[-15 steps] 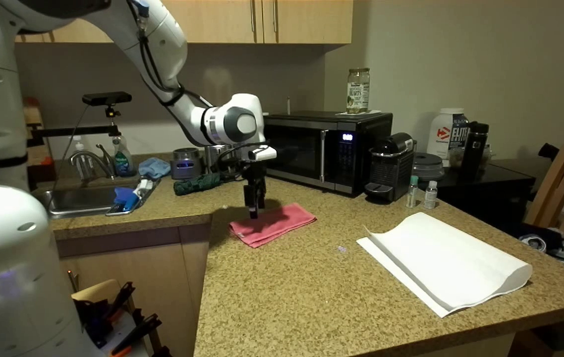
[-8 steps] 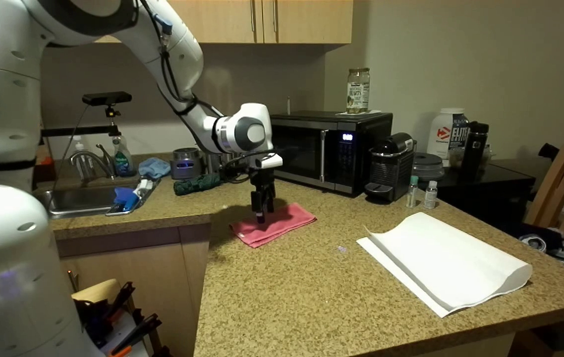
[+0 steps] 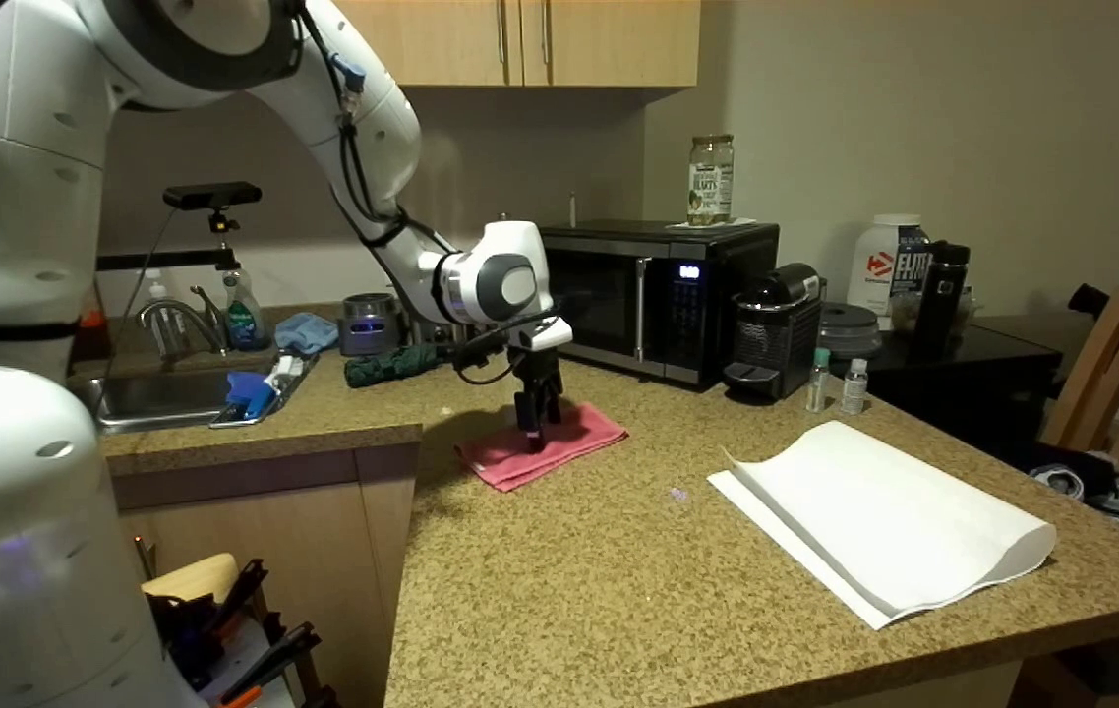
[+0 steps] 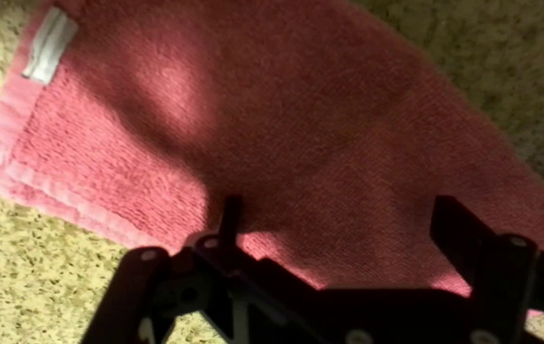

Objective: Fold the cloth

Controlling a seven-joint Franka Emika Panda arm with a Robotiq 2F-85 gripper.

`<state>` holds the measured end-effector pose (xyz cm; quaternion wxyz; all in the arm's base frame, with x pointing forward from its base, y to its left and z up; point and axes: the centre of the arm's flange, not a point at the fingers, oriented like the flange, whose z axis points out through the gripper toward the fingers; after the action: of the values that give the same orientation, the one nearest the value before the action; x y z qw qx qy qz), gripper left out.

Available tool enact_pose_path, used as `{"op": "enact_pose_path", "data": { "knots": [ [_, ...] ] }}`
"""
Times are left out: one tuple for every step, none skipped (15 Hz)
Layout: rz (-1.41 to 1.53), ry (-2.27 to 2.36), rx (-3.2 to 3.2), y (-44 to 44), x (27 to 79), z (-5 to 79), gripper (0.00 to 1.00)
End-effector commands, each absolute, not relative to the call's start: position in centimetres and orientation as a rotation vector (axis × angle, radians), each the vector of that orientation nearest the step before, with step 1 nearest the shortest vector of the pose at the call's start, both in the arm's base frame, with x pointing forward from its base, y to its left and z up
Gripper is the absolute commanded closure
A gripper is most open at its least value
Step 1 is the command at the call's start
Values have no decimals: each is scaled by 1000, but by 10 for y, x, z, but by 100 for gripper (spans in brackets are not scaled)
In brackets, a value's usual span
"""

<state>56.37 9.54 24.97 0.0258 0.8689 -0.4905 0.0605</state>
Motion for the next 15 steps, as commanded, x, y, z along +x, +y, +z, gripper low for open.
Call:
{"op": "enact_pose_path", "data": {
  "knots": [
    [258, -1538, 2678, 94, 545, 240, 0],
    [261, -1537, 2675, 93, 541, 238, 0],
    [257, -1536, 2672, 92, 537, 235, 0],
    [262, -1535, 2674, 92, 535, 233, 0],
    [259, -1525, 2680, 92, 533, 230, 0],
    [259, -1510, 2688, 92, 532, 229, 0],
    [259, -1466, 2720, 91, 531, 228, 0],
    [265, -1409, 2748, 90, 531, 227, 0],
    [276, -1352, 2781, 88, 530, 227, 0],
    [291, -1292, 2790, 85, 529, 227, 0],
    [297, -1246, 2808, 83, 528, 228, 0],
    [310, -1186, 2826, 81, 528, 228, 0],
    [321, -1129, 2847, 79, 529, 228, 0],
    [329, -1071, 2868, 78, 529, 228, 0],
    [337, -1016, 2895, 77, 529, 228, 0]
  ]
}}
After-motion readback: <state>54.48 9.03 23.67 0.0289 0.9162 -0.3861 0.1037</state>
